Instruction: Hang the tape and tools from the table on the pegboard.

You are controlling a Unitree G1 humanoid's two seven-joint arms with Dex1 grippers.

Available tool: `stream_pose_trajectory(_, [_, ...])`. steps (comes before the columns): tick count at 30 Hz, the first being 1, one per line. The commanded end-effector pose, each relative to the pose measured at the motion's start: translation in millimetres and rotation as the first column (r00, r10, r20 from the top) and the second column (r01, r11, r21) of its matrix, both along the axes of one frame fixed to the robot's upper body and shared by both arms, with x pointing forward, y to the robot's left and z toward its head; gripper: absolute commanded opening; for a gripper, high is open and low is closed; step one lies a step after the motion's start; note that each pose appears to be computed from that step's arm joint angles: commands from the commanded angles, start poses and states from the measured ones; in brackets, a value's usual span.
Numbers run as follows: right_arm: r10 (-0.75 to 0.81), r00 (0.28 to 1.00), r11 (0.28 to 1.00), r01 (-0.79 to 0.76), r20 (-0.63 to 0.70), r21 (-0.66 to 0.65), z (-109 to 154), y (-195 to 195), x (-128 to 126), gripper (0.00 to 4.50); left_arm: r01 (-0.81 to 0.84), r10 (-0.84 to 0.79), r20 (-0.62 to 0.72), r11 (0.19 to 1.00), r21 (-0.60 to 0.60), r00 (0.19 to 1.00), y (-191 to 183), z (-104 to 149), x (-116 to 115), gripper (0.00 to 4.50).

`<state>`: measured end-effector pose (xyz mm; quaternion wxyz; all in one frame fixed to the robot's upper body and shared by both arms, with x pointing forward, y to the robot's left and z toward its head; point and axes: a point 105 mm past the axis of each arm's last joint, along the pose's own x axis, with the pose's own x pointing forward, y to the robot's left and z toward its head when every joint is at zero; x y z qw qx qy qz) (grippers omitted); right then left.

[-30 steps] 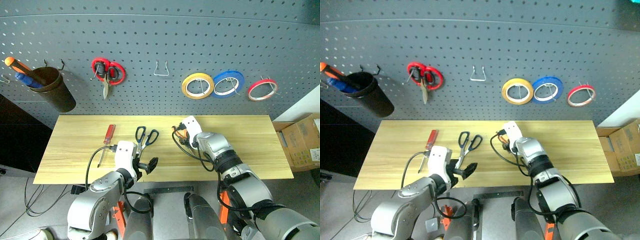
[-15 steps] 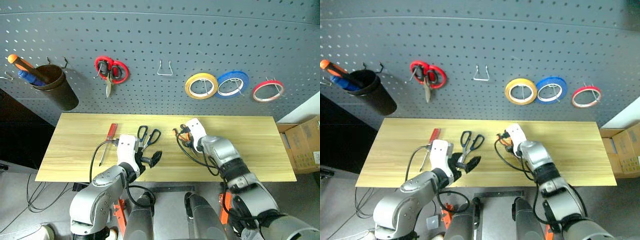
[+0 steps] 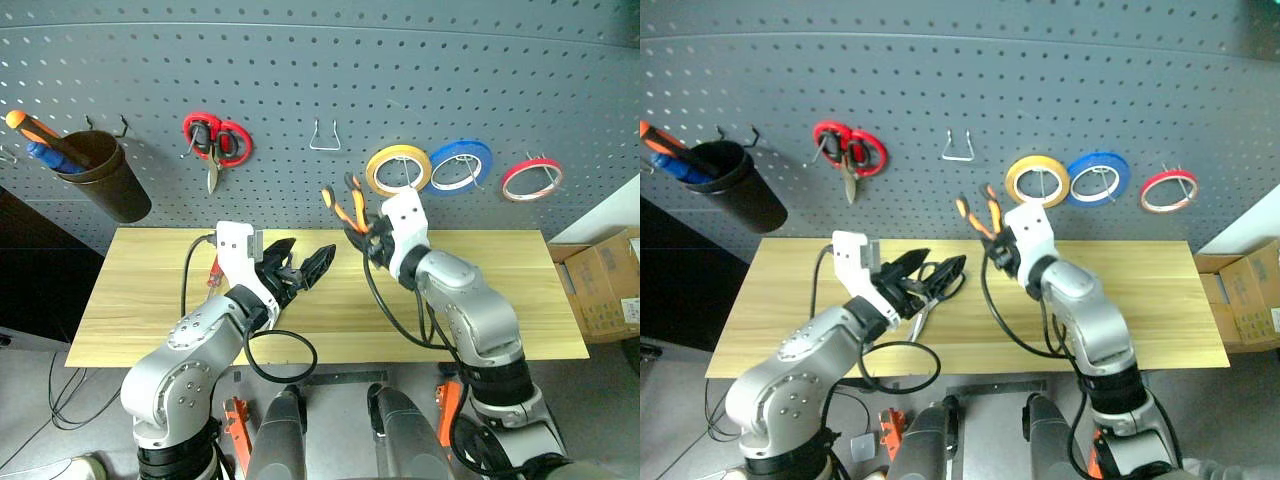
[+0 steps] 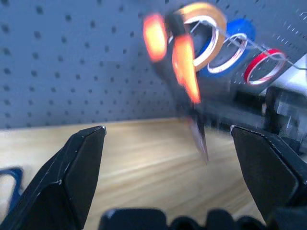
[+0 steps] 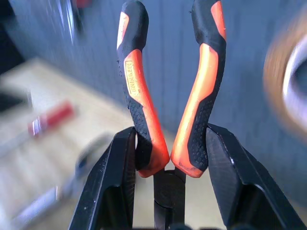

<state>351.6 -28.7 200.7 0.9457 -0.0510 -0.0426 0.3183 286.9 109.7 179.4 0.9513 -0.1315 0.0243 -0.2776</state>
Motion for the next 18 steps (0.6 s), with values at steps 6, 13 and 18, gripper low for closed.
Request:
stream_pose_trajectory(6, [-0.072,0.913,0.990,0.017,0.402,0.139,82.4,0.2,1.5,1.71,-0.034,0.034,0.142,0.999,-0.006,0.989,6.6,38.7,-5.7,4.50])
stream_pose_trajectory(13, [-0.173,0.825,0.982,0.099,0.538,0.163,105.2,2.7,25.6,1.71,-0.067,0.068,0.180,0.998,-0.012,0.981,10.2,47.3,1.5,4.50])
stream_pose_trajectory(18, [-0.226,0.805,0.968,0.122,0.549,0.219,115.3,11.2,46.8,1.71,-0.061,0.062,0.206,0.998,-0.009,0.977,10.4,54.0,9.5,4.50])
